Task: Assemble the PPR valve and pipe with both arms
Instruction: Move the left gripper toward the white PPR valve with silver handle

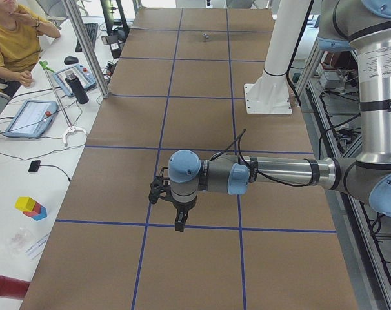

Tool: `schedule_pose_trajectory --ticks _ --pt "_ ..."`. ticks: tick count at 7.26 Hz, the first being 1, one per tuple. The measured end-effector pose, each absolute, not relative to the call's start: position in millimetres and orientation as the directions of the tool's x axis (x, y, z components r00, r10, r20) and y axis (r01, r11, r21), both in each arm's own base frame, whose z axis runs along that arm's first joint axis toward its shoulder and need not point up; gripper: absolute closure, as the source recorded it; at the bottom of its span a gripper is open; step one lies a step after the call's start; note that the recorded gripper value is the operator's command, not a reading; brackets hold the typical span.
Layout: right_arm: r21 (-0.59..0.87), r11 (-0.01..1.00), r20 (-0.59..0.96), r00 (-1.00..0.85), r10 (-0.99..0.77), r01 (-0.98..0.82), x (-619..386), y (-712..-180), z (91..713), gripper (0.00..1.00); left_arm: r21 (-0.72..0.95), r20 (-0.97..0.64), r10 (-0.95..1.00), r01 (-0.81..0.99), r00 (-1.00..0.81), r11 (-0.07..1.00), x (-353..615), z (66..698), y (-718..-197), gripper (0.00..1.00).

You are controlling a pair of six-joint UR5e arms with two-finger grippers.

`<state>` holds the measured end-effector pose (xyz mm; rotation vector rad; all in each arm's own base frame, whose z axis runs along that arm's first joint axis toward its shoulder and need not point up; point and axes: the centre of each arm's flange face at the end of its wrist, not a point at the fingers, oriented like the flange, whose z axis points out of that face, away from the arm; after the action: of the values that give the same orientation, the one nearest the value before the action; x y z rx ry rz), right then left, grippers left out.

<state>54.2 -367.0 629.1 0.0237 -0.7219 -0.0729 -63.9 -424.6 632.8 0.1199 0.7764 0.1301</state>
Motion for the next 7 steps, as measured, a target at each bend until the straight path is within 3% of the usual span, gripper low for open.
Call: schedule_pose_trajectory --ticks 5,7 --pt "0.066 0.996 0.657 0.749 -0.088 0.060 53.7 -375.0 622.8 0.00 0.196 -0.681 0.189 -0.072 0.708 0.978 -64.1 612.4 -428.4 0.00" --pt "0.122 0.991 0.652 0.748 -0.125 0.059 52.5 -406.2 604.1 0.00 0.243 -0.674 0.220 -0.070 0.706 0.968 -63.9 591.2 -441.2 0.00"
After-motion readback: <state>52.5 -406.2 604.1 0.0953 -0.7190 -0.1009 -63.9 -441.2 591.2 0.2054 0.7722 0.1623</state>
